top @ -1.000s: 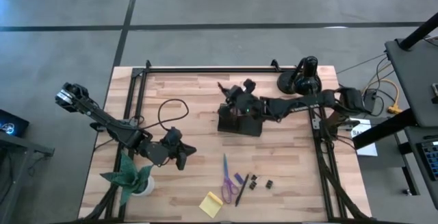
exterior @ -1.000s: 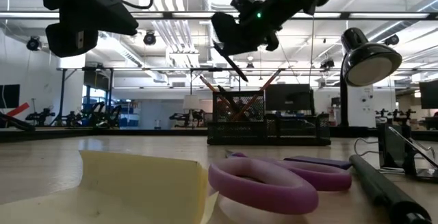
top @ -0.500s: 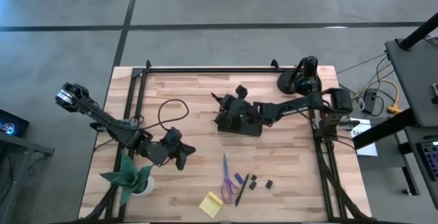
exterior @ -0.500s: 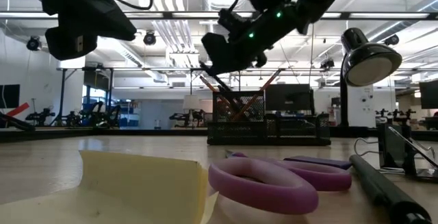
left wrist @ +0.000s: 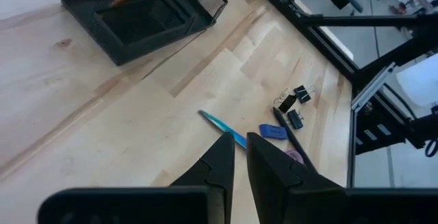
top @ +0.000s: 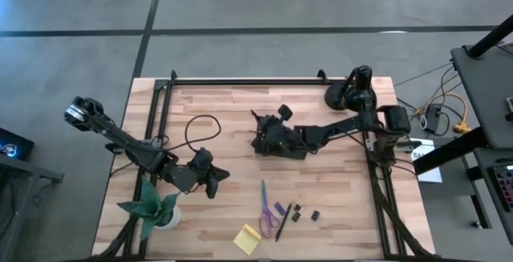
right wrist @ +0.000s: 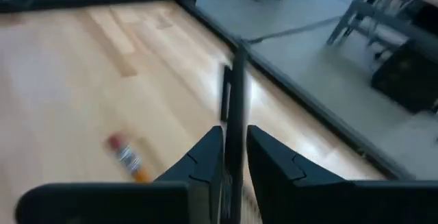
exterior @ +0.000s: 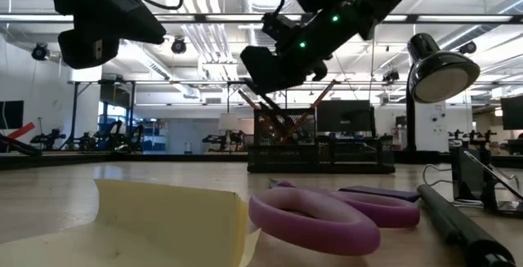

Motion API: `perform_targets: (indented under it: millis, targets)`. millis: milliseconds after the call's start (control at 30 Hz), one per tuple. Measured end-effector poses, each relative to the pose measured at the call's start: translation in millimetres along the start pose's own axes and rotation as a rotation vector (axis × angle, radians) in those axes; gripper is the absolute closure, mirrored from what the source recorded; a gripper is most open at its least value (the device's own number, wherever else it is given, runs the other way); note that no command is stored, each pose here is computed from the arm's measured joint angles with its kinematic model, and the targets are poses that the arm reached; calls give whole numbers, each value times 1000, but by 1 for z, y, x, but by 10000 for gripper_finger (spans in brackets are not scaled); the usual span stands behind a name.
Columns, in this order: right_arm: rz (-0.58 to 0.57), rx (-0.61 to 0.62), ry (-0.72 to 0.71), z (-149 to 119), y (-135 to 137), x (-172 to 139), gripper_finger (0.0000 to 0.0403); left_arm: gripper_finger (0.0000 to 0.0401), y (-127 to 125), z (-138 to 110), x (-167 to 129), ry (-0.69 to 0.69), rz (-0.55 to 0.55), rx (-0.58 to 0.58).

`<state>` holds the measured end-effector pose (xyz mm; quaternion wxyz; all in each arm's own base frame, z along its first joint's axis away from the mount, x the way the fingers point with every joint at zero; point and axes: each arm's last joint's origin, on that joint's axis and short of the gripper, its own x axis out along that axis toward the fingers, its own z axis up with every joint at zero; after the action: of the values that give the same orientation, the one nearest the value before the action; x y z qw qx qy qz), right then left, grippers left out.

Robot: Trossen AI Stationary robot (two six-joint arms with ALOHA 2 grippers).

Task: Pick and place office supplies into organizer
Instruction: Put the top black pen into the black desk organizer, then put the top black binder clip into the black desk organizer

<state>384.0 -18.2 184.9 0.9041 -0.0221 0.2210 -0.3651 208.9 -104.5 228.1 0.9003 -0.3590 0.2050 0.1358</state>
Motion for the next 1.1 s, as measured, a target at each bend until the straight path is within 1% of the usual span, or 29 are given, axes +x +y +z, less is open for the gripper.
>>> perform_targets:
  millis: [100,233,267,367,433,467,533,633,733,833,900,967,1000,1033,1100]
  targets:
    - [-22,2,55,-9,4,-9,331,376,0,3,-1,-9,-4,-10]
    - [-151,-30,74,-22,11,-28,303,376,0,8,-2,-27,-6,-24]
    - [-166,-36,78,-24,13,-34,296,376,0,9,-2,-30,-6,-28]
    - [-160,-35,121,-29,16,-55,273,376,-1,10,-2,-33,-6,-31]
    - [-143,-28,152,-31,16,-75,259,376,-1,10,-2,-33,-14,-36]
    - [-122,-33,166,-31,17,-87,252,376,-1,10,-2,-29,-21,-42]
    - [-31,-80,209,-30,18,-114,242,376,-1,10,-2,-21,-26,-72]
    - [173,-241,276,-32,18,-155,233,376,-2,9,-1,-20,-26,-96]
    - [305,-351,258,-37,17,-191,232,376,-3,9,0,-20,-33,-102]
    - [458,-410,256,-40,18,-222,232,376,-6,10,2,-35,-69,-124]
    - [577,-486,304,-51,25,-235,232,376,-8,9,4,-39,-76,-122]
    - [661,-566,362,-66,35,-243,232,376,-8,7,6,-36,-70,-116]
    - [673,-578,391,-74,40,-244,232,376,-8,7,8,-37,-73,-118]
    - [681,-565,422,-80,45,-244,232,376,-9,6,10,-39,-77,-121]
    - [656,-510,469,-91,57,-241,232,376,-9,3,14,-35,-72,-118]
